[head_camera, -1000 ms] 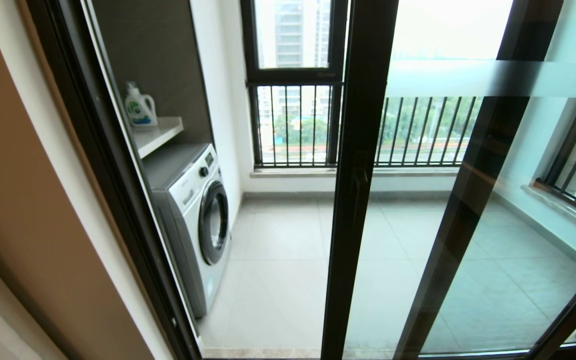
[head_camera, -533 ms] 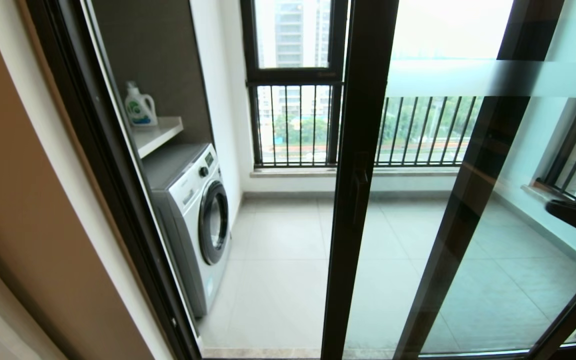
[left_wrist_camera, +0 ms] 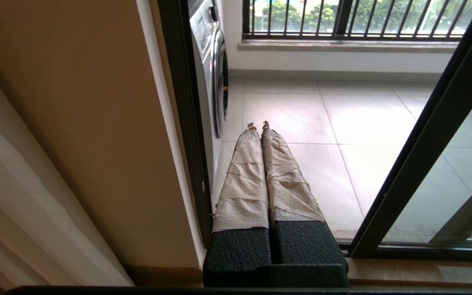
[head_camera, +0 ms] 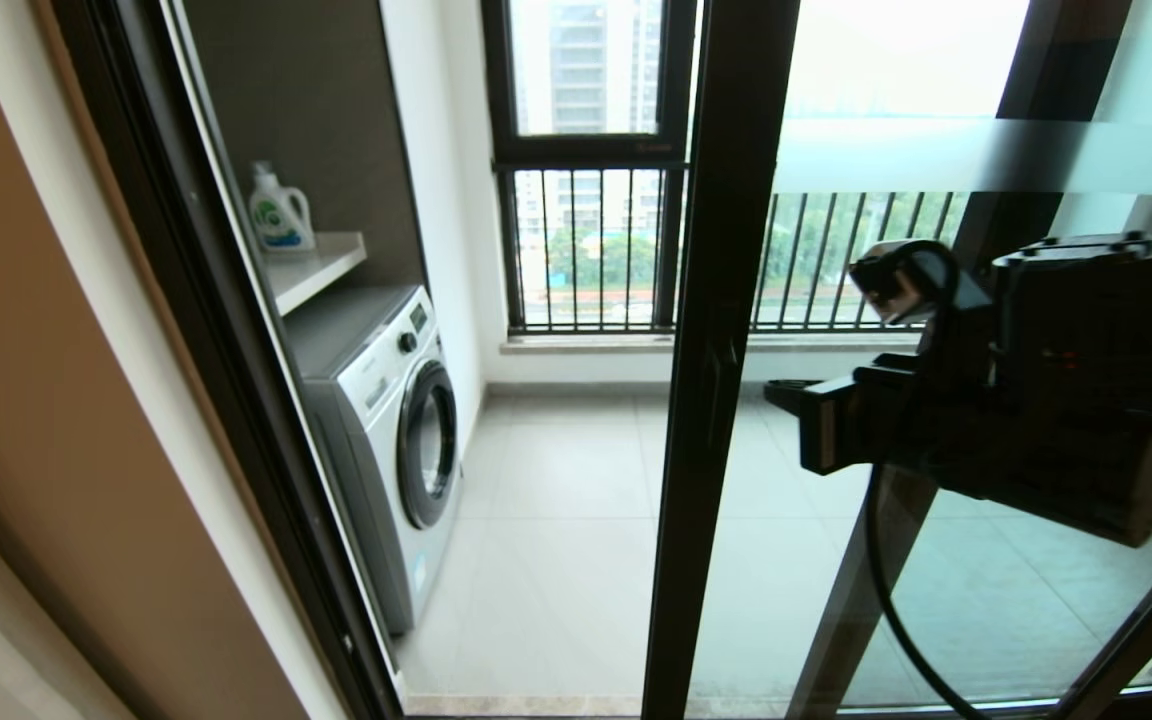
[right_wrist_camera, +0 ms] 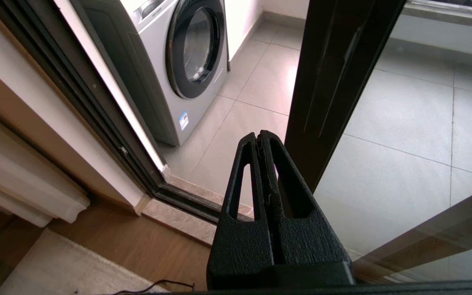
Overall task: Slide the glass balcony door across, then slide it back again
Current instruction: Open the slid door
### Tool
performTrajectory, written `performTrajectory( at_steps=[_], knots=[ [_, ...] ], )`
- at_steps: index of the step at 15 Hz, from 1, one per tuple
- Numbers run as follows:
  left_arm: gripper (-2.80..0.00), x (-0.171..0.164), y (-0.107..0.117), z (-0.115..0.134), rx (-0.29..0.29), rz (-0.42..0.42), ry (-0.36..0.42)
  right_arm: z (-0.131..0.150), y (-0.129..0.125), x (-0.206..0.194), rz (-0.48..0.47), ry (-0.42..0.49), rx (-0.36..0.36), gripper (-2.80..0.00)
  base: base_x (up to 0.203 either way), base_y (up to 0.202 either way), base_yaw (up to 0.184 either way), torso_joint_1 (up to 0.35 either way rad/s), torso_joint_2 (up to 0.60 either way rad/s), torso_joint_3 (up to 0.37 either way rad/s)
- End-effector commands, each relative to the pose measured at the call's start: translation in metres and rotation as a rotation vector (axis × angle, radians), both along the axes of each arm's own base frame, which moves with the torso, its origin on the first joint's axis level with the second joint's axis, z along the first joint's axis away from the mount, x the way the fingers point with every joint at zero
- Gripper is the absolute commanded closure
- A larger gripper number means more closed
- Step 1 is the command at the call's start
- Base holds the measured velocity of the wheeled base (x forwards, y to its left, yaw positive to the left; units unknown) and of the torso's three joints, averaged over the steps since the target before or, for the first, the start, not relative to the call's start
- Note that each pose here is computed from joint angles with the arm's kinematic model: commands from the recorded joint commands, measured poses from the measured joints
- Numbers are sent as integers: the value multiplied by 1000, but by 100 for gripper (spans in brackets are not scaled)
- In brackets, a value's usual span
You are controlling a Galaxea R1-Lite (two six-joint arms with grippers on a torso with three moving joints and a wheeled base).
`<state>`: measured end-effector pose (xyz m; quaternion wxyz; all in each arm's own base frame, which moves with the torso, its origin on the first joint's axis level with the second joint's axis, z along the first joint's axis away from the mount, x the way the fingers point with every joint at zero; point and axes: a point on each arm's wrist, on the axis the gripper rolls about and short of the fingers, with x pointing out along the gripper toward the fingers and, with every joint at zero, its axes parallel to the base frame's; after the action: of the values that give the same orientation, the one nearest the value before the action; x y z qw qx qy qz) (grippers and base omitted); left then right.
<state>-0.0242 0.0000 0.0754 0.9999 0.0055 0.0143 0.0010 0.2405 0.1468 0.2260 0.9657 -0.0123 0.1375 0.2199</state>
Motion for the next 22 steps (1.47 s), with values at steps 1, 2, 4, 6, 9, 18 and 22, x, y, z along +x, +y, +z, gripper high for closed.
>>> performTrajectory(
  at_steps=[1, 2, 4, 6, 9, 18, 22],
  knots=[
    [0, 0, 0, 0, 0, 1, 4, -44, 32, 39, -82, 64, -83, 0, 0, 0, 0, 0, 0, 0],
    [0, 0, 0, 0, 0, 1, 3, -52, 37, 48, -136, 62, -104, 0, 0, 0, 0, 0, 0, 0],
    [0, 0, 0, 0, 0, 1, 2, -63, 41, 62, -185, 55, -113, 0, 0, 0, 0, 0, 0, 0],
    [0, 0, 0, 0, 0, 1, 4, -68, 35, 80, -247, 28, -100, 0, 0, 0, 0, 0, 0, 0],
    [0, 0, 0, 0, 0, 1, 4, -78, 25, 103, -313, 25, -97, 0, 0, 0, 0, 0, 0, 0],
    [0, 0, 0, 0, 0, 1, 4, -86, 16, 125, -368, 19, -91, 0, 0, 0, 0, 0, 0, 0],
    [0, 0, 0, 0, 0, 1, 3, -88, 4, 129, -399, 28, -96, 0, 0, 0, 0, 0, 0, 0]
  ],
)
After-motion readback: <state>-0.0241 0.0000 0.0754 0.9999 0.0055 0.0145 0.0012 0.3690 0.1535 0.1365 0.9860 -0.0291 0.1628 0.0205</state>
